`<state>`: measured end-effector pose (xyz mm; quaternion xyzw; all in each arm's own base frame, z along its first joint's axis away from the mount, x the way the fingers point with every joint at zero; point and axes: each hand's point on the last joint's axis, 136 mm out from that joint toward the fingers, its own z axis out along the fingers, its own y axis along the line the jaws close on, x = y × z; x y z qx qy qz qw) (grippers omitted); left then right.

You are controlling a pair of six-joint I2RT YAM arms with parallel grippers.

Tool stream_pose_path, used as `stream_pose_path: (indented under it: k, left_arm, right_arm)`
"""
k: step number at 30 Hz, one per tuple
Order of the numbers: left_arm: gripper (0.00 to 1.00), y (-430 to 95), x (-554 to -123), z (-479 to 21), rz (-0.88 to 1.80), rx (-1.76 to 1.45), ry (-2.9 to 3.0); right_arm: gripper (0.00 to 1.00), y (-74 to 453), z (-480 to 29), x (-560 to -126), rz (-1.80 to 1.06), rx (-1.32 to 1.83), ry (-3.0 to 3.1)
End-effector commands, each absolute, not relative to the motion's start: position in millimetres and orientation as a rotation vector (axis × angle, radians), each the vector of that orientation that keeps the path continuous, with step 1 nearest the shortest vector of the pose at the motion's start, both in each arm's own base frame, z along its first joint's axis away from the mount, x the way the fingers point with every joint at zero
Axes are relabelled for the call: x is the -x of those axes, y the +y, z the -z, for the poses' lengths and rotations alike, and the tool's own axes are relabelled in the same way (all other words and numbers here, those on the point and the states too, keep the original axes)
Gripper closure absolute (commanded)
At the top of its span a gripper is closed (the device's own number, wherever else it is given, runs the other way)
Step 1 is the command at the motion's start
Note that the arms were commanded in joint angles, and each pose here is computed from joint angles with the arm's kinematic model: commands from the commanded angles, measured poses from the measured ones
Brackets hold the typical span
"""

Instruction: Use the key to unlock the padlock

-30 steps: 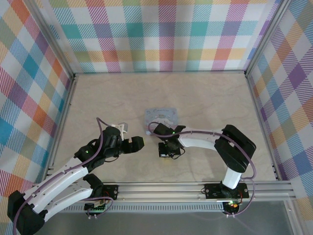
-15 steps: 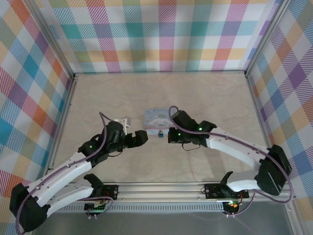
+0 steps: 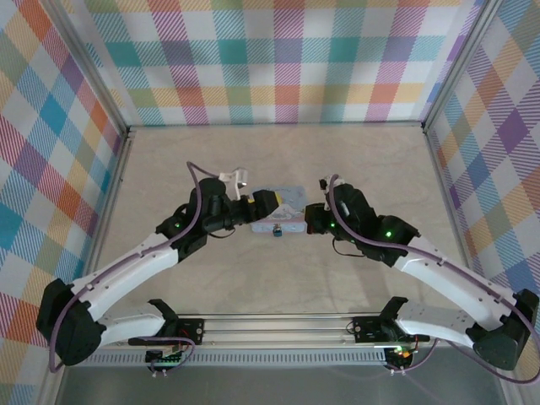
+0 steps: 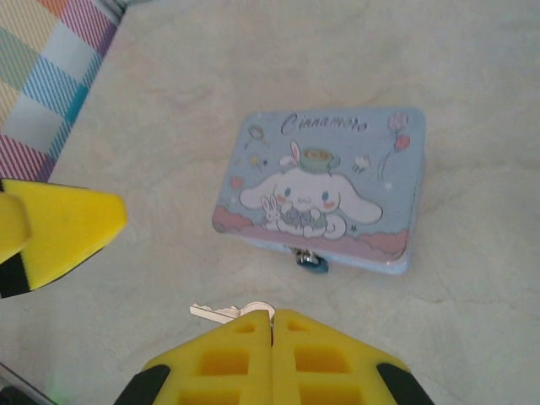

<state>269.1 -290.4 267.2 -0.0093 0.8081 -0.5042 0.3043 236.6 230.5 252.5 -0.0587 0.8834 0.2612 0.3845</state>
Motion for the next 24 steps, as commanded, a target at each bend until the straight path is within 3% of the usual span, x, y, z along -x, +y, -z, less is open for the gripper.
stream_pose_path:
  k: [1,6,15,24]
  left_arm:
    - [0.3,-307,-275,-312,1.474,-0.025,2.02]
    - [0.35,-322,-279,-323,1.534,-0.046,2.001]
    - [0.34,-344,-272,-336,1.599,-0.103,1.975]
    - [0.53,-354,-267,-338,1.619,-0.128,1.975]
  right_arm:
    - [0.99,230,-288,-246,-0.687,0.159,2.101]
    - [0.99,229,-305,-248,-0.718,0.147,2.022]
    - [0.99,231,-315,-253,-0.734,0.126,1.977]
    - [0.99,232,-316,-253,-0.744,0.117,1.971]
